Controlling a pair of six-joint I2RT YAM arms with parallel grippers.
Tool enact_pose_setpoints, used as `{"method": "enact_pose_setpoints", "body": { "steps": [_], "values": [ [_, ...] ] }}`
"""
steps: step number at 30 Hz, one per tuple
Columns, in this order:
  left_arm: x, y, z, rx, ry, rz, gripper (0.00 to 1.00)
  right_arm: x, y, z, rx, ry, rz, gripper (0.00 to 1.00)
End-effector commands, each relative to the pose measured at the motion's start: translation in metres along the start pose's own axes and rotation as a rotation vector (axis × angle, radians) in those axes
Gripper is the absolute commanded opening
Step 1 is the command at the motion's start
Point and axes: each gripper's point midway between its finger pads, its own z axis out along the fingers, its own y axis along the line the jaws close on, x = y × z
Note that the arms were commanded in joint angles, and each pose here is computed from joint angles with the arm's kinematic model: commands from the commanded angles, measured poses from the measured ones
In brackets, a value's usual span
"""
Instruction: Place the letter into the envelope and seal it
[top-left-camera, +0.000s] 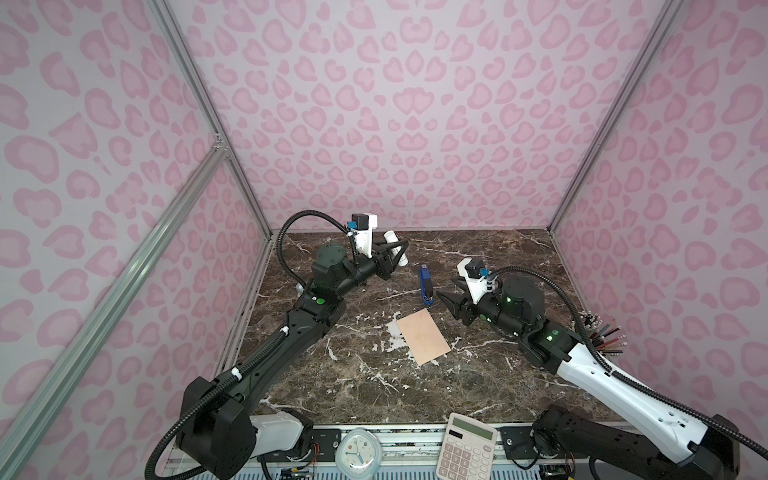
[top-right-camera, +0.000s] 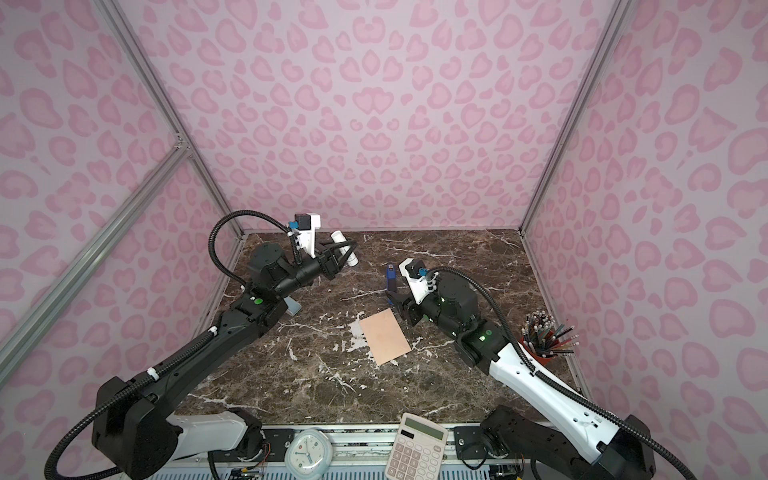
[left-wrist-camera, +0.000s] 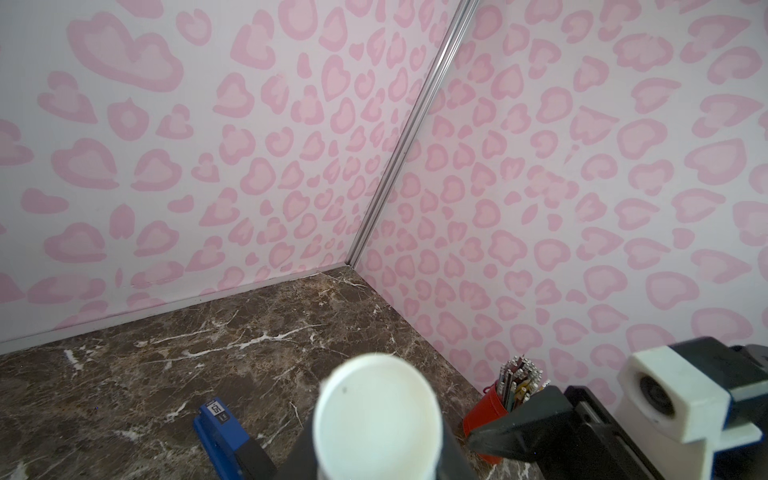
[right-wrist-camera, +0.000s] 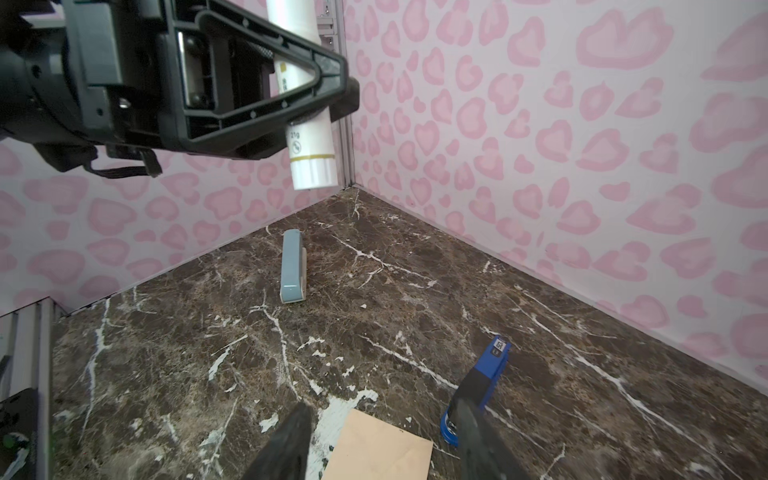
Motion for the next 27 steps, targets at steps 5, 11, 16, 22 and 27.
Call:
{"method": "enact_pose_setpoints", "body": {
  "steps": [5, 11, 16, 22, 27],
  "values": [
    [-0.007, -0.02, -0.001, 0.131, -0.01, 0.005, 0.04, -0.022, 0.022, 0.007, -0.169, -0.055, 0.053, 0.58],
    [-0.014, -0.037, -0.007, 0.283, -0.008, 0.003, 0.04, -0.041, 0.023, 0.007, -0.242, -0.095, 0.101, 0.58],
    [-0.017, -0.051, -0.008, 0.382, 0.015, 0.0, 0.04, -0.051, 0.03, 0.002, -0.297, -0.137, 0.139, 0.58],
    [-0.016, -0.063, -0.009, 0.458, 0.033, -0.022, 0.04, -0.062, 0.04, 0.003, -0.374, -0.183, 0.188, 0.57],
    [-0.01, -0.072, -0.01, 0.502, 0.066, -0.026, 0.04, -0.07, 0.048, 0.005, -0.433, -0.193, 0.196, 0.57]
  ]
}}
